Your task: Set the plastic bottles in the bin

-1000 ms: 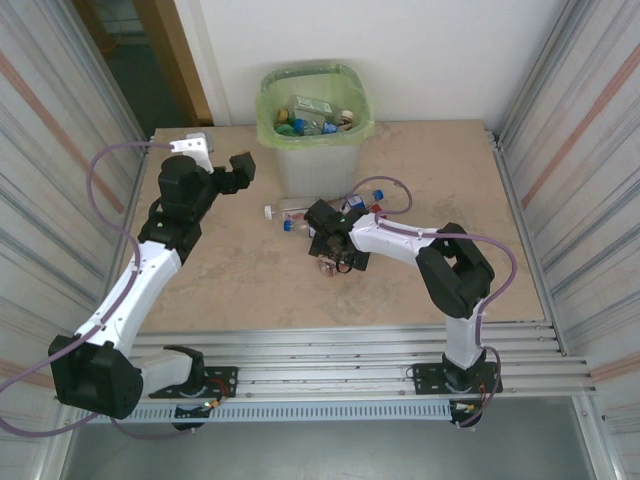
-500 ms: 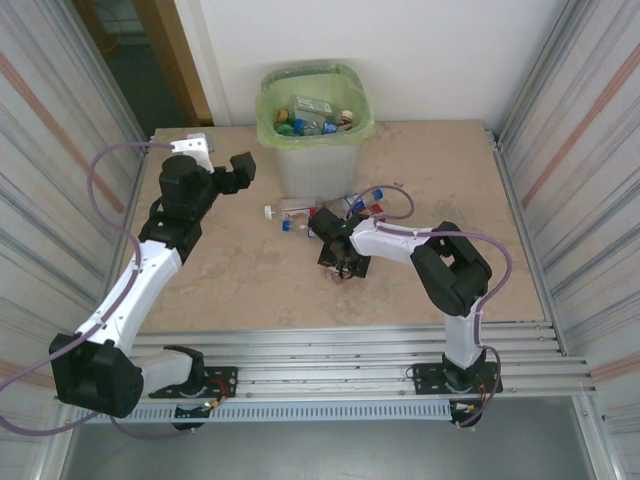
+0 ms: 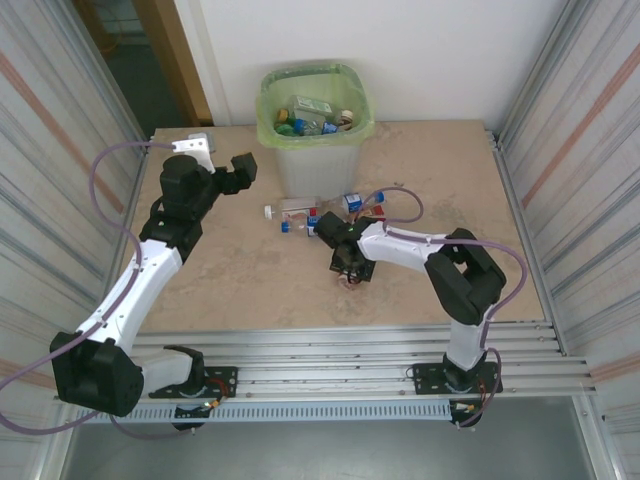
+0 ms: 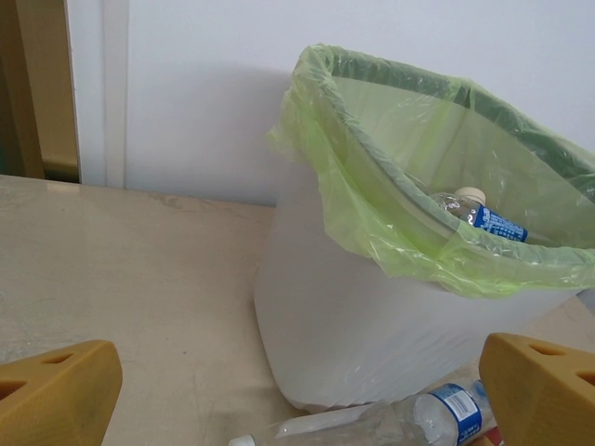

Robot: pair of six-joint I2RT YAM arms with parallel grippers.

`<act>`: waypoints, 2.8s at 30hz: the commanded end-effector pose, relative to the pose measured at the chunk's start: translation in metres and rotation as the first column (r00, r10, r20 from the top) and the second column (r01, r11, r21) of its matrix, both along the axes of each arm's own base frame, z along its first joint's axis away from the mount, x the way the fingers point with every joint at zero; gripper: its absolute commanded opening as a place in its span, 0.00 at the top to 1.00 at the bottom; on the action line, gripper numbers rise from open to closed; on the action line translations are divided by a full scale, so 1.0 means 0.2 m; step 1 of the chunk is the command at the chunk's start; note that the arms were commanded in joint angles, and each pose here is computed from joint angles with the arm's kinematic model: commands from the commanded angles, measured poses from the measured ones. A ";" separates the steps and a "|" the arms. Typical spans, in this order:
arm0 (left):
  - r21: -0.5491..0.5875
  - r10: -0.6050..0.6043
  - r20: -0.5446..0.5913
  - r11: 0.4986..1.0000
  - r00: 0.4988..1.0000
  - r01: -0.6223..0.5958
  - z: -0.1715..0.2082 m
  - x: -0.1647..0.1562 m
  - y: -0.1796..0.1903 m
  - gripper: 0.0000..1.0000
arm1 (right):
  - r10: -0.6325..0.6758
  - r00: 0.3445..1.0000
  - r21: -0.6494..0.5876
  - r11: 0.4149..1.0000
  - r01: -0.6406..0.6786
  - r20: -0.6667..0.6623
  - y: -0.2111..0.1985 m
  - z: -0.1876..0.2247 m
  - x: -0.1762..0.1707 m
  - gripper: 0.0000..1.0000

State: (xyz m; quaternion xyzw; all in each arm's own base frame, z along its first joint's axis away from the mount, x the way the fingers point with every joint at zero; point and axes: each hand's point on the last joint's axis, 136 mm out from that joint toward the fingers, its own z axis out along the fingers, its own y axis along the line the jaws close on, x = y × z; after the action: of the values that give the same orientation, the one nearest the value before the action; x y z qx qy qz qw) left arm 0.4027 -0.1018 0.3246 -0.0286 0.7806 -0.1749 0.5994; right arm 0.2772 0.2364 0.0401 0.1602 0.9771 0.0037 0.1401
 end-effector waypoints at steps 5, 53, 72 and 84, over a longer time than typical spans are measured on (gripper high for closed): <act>-0.038 -0.034 0.035 0.999 0.999 0.035 0.12 -0.05 -0.01 0.01 | 0.016 0.983 -0.081 0.997 -0.001 0.182 -0.10 0.30 -0.01 0.71; -0.158 -0.828 0.021 0.551 0.560 0.820 0.39 -0.38 -1.05 0.69 | 0.431 0.267 -0.286 0.849 -0.445 0.862 0.34 1.52 0.12 0.68; 0.197 -0.531 0.214 0.846 0.820 0.496 0.87 0.10 -0.72 0.88 | 0.343 0.363 -0.215 0.912 -0.350 0.866 0.10 1.49 0.07 0.02; 0.231 -0.381 0.244 0.916 0.892 0.328 0.90 0.67 -0.54 0.90 | 0.290 0.466 -0.172 0.945 -0.279 0.836 -0.02 1.38 0.05 0.02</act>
State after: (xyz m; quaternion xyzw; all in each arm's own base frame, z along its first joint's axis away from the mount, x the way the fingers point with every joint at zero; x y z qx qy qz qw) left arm 0.5237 -0.2209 0.5068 0.2021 0.6848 -0.2339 0.6599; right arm 0.2878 0.2494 0.3208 -0.0627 0.7872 0.1094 0.6037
